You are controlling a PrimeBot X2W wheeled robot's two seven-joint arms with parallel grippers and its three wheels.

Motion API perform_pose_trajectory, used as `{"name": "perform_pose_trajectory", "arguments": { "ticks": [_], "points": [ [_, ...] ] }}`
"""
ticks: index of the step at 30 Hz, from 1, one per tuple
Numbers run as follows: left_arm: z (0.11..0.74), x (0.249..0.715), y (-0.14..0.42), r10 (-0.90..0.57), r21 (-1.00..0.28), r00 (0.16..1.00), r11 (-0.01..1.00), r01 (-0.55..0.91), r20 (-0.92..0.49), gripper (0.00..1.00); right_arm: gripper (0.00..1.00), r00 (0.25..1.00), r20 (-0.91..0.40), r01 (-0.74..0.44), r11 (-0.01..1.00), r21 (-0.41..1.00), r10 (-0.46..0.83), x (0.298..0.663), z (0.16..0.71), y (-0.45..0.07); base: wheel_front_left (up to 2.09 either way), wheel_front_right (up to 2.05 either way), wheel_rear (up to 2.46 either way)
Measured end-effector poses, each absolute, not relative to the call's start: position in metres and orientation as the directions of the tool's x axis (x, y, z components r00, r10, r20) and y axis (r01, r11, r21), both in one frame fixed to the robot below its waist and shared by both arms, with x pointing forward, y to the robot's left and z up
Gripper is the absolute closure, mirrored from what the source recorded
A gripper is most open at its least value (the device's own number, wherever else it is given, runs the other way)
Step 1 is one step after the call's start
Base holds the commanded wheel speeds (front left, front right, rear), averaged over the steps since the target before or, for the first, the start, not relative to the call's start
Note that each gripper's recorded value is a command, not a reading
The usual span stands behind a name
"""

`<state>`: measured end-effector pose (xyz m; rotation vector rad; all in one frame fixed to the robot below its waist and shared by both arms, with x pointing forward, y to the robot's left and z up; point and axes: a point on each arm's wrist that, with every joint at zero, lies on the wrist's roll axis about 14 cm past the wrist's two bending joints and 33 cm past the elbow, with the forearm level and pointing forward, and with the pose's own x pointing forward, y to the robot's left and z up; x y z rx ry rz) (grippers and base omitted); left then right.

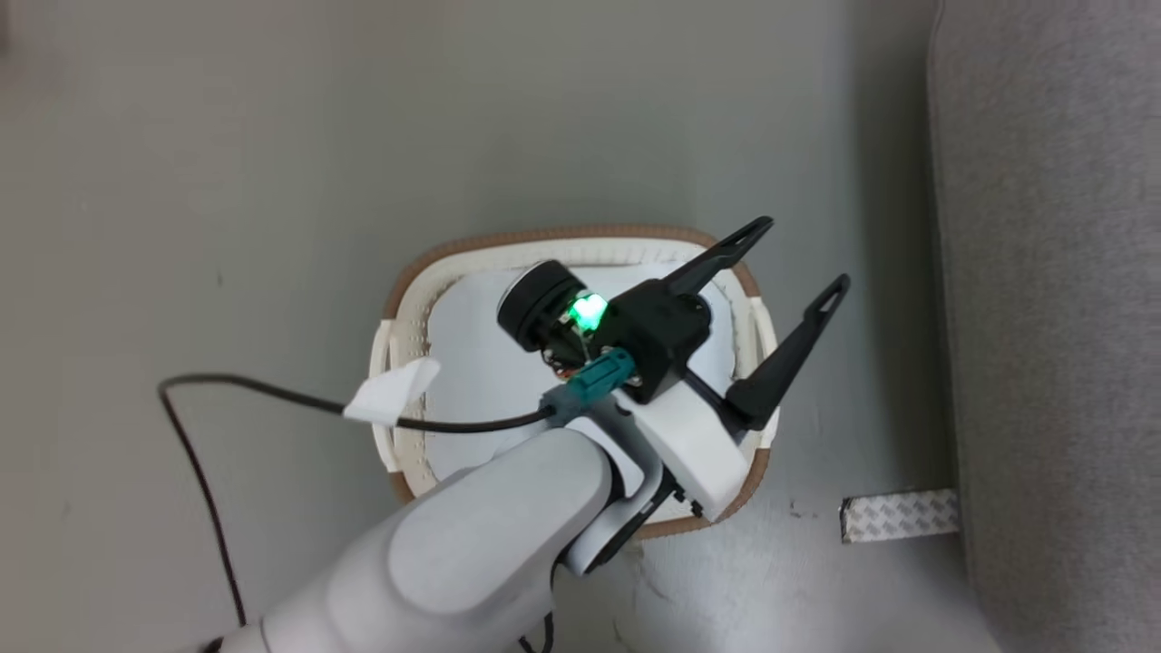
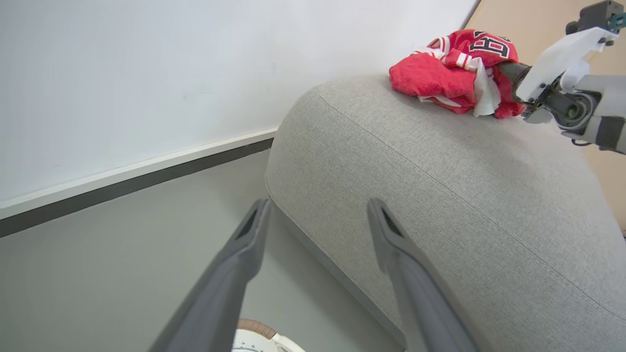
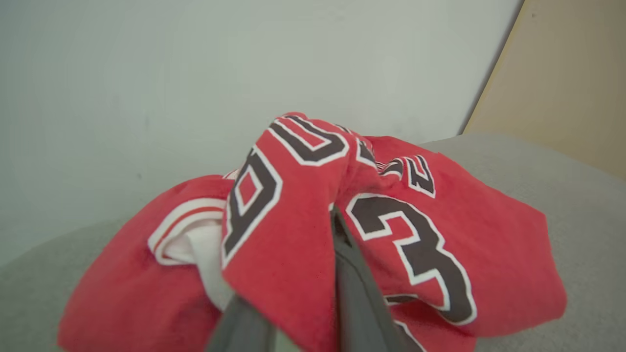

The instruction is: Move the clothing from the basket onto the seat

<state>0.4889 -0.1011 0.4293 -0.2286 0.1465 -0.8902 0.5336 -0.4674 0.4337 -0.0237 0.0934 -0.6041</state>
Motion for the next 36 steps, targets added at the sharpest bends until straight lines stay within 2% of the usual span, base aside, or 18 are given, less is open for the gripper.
{"name": "perform_pose_trajectory", "arguments": {
  "ticks": [5,9,18,27,36],
  "points": [
    [0.445,0.484,-0.093,-0.755,-0.27,0.656,0.634,0.725,-0.012,0.0,0.0,0.871,0.019,0.492,0.868,-0.071,-0.492,0.527,0.47,-0.439,0.0,0.0,0.0],
    [0.456,0.482,-0.072,-0.695,-0.253,0.719,0.698,0.67,-0.012,0.0,0.0,0.909,0.075,0.416,0.906,-0.078,-0.411,0.512,0.492,-0.405,0.0,0.0,0.0],
    [0.472,0.46,0.006,-0.483,-0.215,0.874,0.861,0.461,-0.057,0.0,0.0,0.947,0.179,0.272,0.962,0.006,-0.268,0.454,0.534,-0.327,0.0,0.0,0.0],
    [0.489,0.407,0.096,-0.22,-0.181,0.975,0.961,0.21,-0.039,0.0,0.0,0.981,0.142,0.124,0.99,0.07,-0.133,0.389,0.525,-0.252,0.0,0.0,0.0],
    [0.492,0.359,0.136,-0.113,-0.163,0.994,0.98,0.111,0.0,0.0,0.0,0.999,0.049,0.007,0.998,0.069,-0.01,0.349,0.494,-0.204,0.0,0.0,0.0]
  ]
}}
